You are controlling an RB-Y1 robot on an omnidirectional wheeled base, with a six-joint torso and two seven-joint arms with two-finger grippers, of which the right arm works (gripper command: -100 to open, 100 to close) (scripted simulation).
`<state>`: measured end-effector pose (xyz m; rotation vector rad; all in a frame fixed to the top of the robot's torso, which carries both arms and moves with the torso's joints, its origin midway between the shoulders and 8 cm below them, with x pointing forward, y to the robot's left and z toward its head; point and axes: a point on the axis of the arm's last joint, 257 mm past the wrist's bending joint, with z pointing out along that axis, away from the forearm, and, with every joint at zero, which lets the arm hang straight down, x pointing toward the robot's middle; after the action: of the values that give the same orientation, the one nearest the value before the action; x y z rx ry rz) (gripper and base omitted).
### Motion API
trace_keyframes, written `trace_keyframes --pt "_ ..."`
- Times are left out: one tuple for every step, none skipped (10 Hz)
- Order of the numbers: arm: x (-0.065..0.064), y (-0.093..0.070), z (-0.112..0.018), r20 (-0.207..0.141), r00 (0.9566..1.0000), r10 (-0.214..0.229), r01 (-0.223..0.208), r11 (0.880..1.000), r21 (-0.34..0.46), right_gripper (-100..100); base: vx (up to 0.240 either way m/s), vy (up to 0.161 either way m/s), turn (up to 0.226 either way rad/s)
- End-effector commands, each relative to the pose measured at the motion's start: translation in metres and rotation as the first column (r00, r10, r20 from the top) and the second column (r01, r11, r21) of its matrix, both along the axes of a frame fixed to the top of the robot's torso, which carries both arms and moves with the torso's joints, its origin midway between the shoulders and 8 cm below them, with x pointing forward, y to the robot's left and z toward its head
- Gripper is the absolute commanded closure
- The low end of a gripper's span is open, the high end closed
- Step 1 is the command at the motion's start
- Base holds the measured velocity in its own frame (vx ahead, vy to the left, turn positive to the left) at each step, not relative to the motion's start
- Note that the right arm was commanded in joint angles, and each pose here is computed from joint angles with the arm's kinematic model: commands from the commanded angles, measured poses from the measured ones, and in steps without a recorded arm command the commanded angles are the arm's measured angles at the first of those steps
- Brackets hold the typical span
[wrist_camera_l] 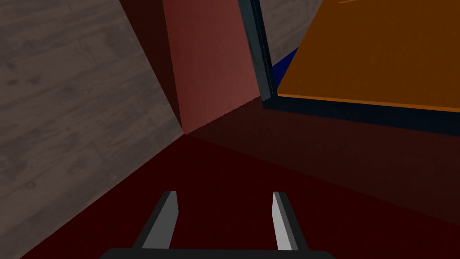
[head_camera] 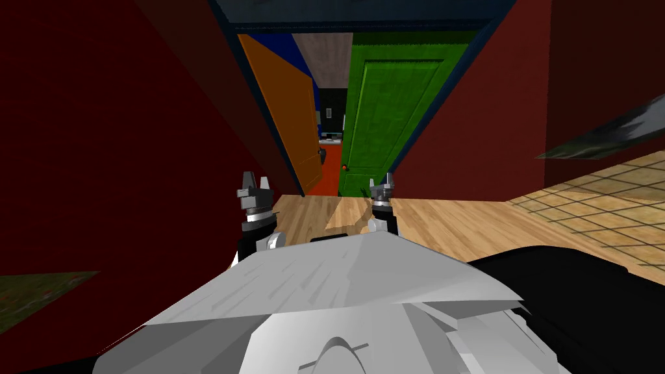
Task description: Push the door open
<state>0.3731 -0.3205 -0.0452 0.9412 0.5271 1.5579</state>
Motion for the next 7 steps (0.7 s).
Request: trace_keyframes --pt "0.005 -0.005 -0.009 -0.008 0.9999 0.013 -0.012 0.999 0.033 -100 0.102 -0.039 0.076" --pt "0.007 -0.008 -0.015 -0.014 0.9997 0.019 -0.018 0.998 0.052 -100 0.104 -0.018 0.092" --pt "0.009 -0.011 -0.021 -0.019 0.9995 0.025 -0.024 0.997 0.071 -100 0.099 -0.014 0.132" --pt "0.010 -0.015 -0.028 -0.024 0.9992 0.031 -0.029 0.996 0.090 -100 0.089 -0.027 0.099" --pt "0.012 -0.019 -0.034 -0.029 0.9989 0.037 -0.033 0.993 0.111 -100 0.083 -0.027 0.099" --pt "0.013 -0.023 -0.041 -0.034 0.9985 0.042 -0.037 0.990 0.133 -100 0.098 -0.029 0.105" --pt "0.015 -0.027 -0.048 -0.038 0.9981 0.048 -0.041 0.987 0.155 -100 0.102 -0.050 0.126"
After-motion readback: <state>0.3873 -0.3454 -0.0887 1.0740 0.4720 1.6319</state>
